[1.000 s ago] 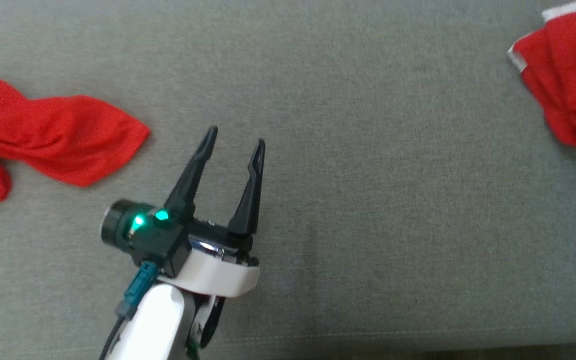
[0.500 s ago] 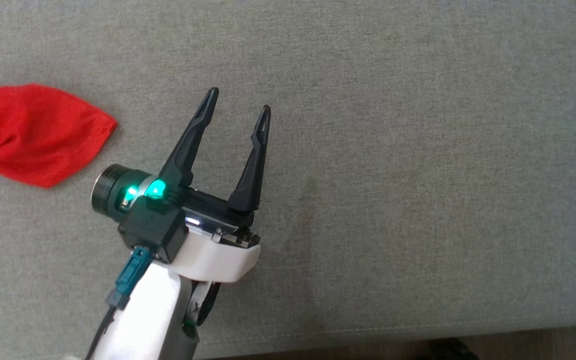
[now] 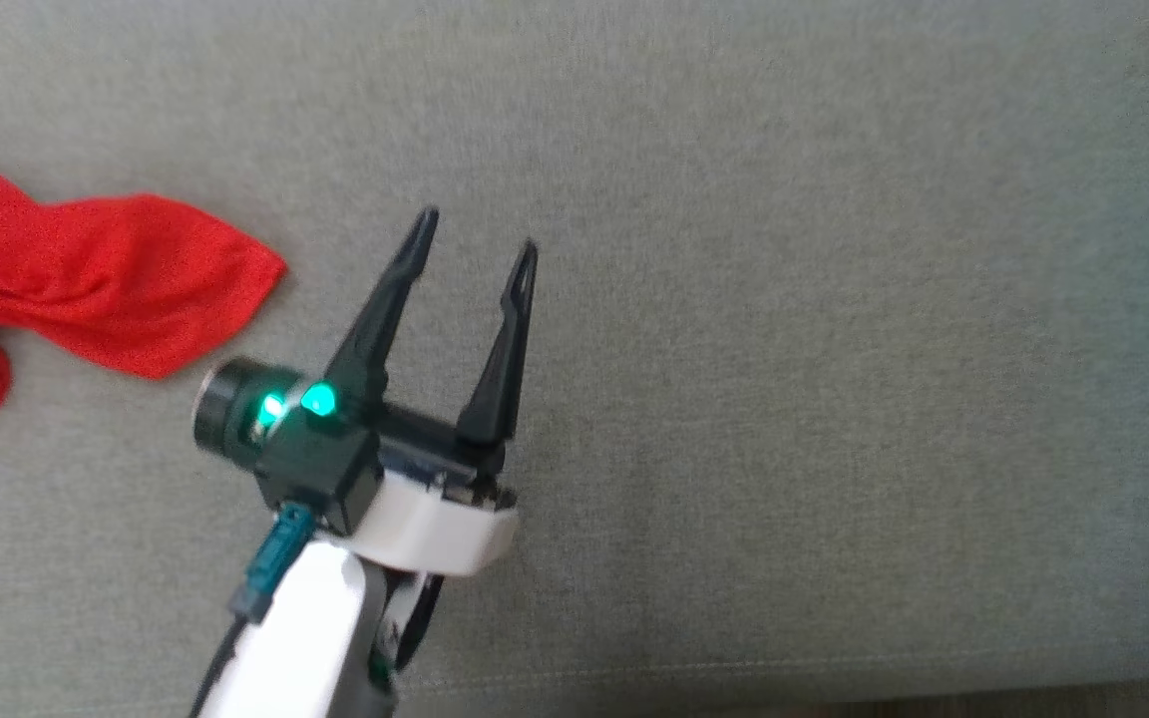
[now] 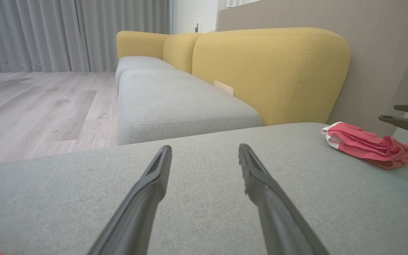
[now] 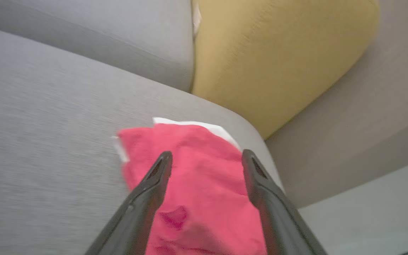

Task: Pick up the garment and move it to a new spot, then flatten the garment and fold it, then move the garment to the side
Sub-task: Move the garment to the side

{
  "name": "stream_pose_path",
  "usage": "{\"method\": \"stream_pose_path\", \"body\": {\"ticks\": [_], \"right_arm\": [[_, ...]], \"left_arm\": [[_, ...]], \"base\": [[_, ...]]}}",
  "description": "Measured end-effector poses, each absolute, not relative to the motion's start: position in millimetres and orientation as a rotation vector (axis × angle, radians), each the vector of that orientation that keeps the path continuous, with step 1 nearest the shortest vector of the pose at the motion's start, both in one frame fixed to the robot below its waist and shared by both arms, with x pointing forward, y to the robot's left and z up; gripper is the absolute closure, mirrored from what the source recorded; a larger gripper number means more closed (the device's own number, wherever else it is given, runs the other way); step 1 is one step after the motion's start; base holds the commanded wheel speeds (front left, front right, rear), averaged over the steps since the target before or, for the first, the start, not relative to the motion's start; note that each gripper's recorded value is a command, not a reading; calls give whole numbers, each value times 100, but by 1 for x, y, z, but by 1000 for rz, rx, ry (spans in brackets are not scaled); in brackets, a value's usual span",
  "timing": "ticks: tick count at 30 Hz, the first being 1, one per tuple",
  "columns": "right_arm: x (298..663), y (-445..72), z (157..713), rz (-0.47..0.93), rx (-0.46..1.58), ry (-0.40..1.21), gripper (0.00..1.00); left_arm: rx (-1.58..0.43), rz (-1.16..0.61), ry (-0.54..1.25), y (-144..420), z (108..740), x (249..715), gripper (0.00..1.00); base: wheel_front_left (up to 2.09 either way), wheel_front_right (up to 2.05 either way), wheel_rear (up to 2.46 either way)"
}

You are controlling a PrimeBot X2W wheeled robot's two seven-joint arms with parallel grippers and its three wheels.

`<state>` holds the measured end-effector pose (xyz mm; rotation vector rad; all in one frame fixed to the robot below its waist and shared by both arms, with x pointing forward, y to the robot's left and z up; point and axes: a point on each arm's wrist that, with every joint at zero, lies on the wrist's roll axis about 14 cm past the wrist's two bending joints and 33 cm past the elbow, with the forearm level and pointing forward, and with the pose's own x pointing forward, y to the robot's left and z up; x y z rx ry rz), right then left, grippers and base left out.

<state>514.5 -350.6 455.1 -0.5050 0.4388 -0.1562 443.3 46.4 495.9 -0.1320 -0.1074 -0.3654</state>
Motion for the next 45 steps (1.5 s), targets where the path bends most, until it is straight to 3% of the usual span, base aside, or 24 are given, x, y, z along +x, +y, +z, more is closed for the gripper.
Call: {"method": "stream_pose_path", "body": {"ticks": [14, 22, 32, 45], "right_arm": [[424, -174, 460, 166, 23, 119, 0], [386, -129, 501, 254, 86, -26, 0], [321, -128, 496, 235, 99, -45, 0], [298, -145, 493, 175, 122, -51, 0]], "left_arm": [[-77, -214, 46, 84, 470, 352, 0], [-59, -123, 1, 114, 482, 324, 0], [-64, -98, -60, 122, 498, 292, 0], [-39, -52, -118, 134, 511, 272, 0]], "base": [[0, 0, 0], [0, 0, 0], [0, 0, 0], [0, 0, 0]]}}
